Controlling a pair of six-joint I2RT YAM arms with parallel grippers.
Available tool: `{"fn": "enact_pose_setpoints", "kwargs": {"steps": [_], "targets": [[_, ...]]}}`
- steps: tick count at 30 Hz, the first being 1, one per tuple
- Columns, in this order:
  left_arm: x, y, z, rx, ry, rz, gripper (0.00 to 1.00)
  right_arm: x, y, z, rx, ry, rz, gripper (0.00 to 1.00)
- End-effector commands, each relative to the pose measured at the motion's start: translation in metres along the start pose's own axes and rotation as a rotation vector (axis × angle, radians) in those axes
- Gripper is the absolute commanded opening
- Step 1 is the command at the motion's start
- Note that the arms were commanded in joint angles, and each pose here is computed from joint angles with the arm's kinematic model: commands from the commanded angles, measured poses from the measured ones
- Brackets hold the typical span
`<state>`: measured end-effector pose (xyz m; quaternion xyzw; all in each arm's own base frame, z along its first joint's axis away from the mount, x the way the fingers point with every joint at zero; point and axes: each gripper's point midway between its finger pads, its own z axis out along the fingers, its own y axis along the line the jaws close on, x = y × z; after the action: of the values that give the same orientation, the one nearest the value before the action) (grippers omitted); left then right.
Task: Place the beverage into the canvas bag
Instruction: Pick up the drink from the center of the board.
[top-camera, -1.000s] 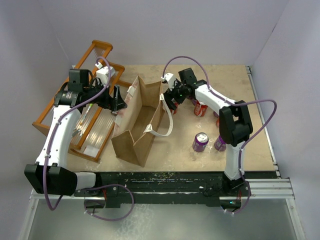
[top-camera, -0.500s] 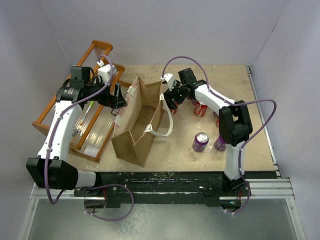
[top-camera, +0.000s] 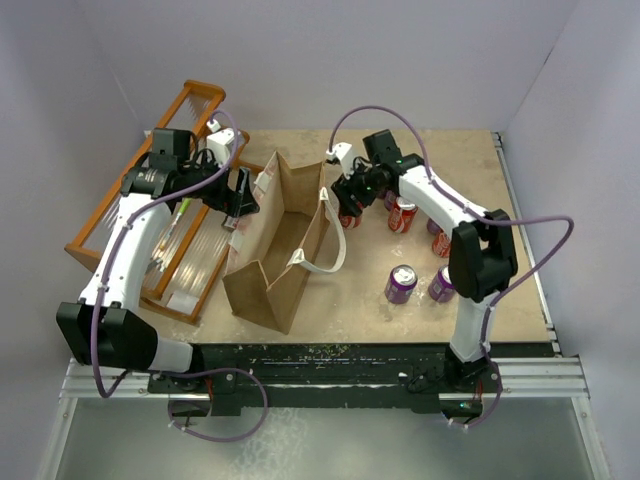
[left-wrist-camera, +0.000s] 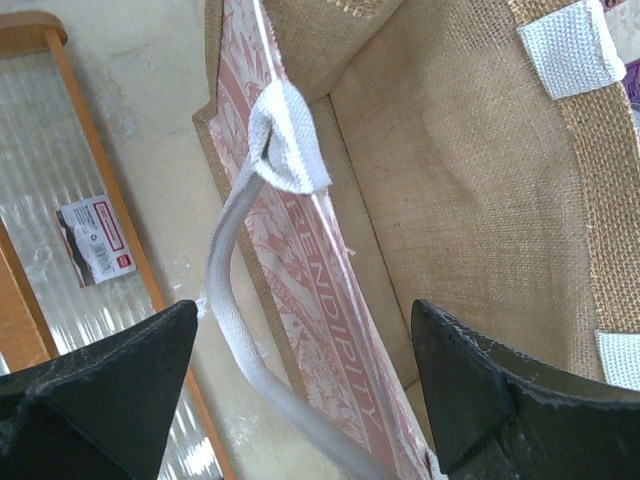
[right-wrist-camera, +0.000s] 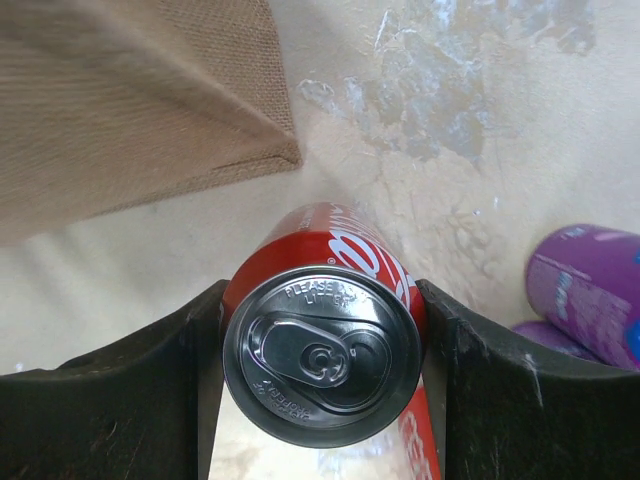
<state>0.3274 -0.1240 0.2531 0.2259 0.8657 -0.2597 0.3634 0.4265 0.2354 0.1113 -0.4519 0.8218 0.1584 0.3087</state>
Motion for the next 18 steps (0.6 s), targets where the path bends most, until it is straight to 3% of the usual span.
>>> {"fn": "enact_pose_setpoints", "kwargs": {"steps": [1,4,10,15,18], "targets": [[-0.023,-0.003,-0.004,0.007,-0.029,0.128,0.9,-0.073,-0.016,-0.092,0.114,-0.197,-0.081,0.25],[-0.021,-0.003,0.0,0.032,0.016,0.104,0.86,-0.089,-0.022,-0.131,0.169,-0.248,-0.096,0.23],[-0.015,-0.013,0.019,0.112,0.09,0.036,0.6,-0.134,-0.016,-0.208,0.243,-0.39,-0.139,0.21],[-0.015,-0.034,0.026,0.176,0.095,0.01,0.3,-0.18,0.004,-0.256,0.237,-0.531,-0.197,0.16],[-0.017,-0.052,0.03,0.237,0.089,-0.047,0.11,-0.203,0.024,-0.277,0.198,-0.612,-0.218,0.05]]}}
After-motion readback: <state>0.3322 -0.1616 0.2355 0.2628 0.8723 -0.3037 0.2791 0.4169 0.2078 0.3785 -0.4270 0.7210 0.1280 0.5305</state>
